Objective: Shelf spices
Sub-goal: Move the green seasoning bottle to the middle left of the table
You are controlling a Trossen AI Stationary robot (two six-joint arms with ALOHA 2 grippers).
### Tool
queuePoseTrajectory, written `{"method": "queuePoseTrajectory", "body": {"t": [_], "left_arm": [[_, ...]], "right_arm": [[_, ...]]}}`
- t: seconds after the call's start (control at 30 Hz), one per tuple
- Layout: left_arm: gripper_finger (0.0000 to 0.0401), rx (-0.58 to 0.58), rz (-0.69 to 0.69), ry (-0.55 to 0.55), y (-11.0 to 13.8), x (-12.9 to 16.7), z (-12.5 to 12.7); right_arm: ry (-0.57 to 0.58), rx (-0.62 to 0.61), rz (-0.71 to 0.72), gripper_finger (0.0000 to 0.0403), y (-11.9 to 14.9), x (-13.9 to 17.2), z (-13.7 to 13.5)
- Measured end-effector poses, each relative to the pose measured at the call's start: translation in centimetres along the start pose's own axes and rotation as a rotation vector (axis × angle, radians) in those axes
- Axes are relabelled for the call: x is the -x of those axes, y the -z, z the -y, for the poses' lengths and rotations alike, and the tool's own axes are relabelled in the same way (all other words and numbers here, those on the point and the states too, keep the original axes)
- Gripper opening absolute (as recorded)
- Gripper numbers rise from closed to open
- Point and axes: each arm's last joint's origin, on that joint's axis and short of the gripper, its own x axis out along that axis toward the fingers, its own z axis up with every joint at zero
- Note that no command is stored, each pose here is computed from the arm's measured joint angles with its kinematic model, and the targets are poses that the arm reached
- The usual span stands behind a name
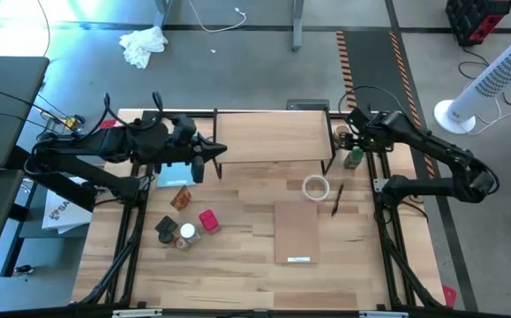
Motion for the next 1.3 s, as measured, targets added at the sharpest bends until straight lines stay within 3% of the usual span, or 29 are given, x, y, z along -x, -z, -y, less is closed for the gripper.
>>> {"method": "queuePoseTrajectory", "body": {"t": [0.23, 0.47, 0.67, 0.9, 1.03, 1.2, 1.3], "left_arm": [[0.0, 0.002, -0.024, 0.056, 0.0, 0.2, 0.0], [0.0, -0.009, -0.058, 0.039, 0.3, 0.2, -0.1], [0.0, 0.021, -0.098, 0.049, 0.6, 0.2, -0.2], [0.0, 0.019, -0.116, 0.088, 0.6, 0.2, -0.1], [0.0, 0.023, -0.116, 0.088, 0.6, 0.2, -0.1], [0.0, 0.029, -0.117, 0.088, 0.6, 0.2, -0.1], [0.0, 0.028, -0.119, 0.086, 0.6, 0.2, -0.1]], "right_arm": [[0.069, 0.05, -0.078, 0.0288, -0.2, -1.2, -0.1], [0.081, 0.049, -0.093, 0.0288, -0.3, -1.9, -0.5], [0.105, 0.0, -0.246, 0.0288, 1.9, -4.6, 0.6], [-0.025, -0.052, -0.274, 0.0288, 2.9, -7.0, 0.5], [-0.021, 0.015, -0.25, 0.0288, 2.4, -6.3, 0.3], [0.011, 0.1, -0.22, 0.0288, 0.9, -3.2, -0.2], [0.033, 0.091, -0.145, 0.0288, -0.3, -1.5, -0.4]]}}
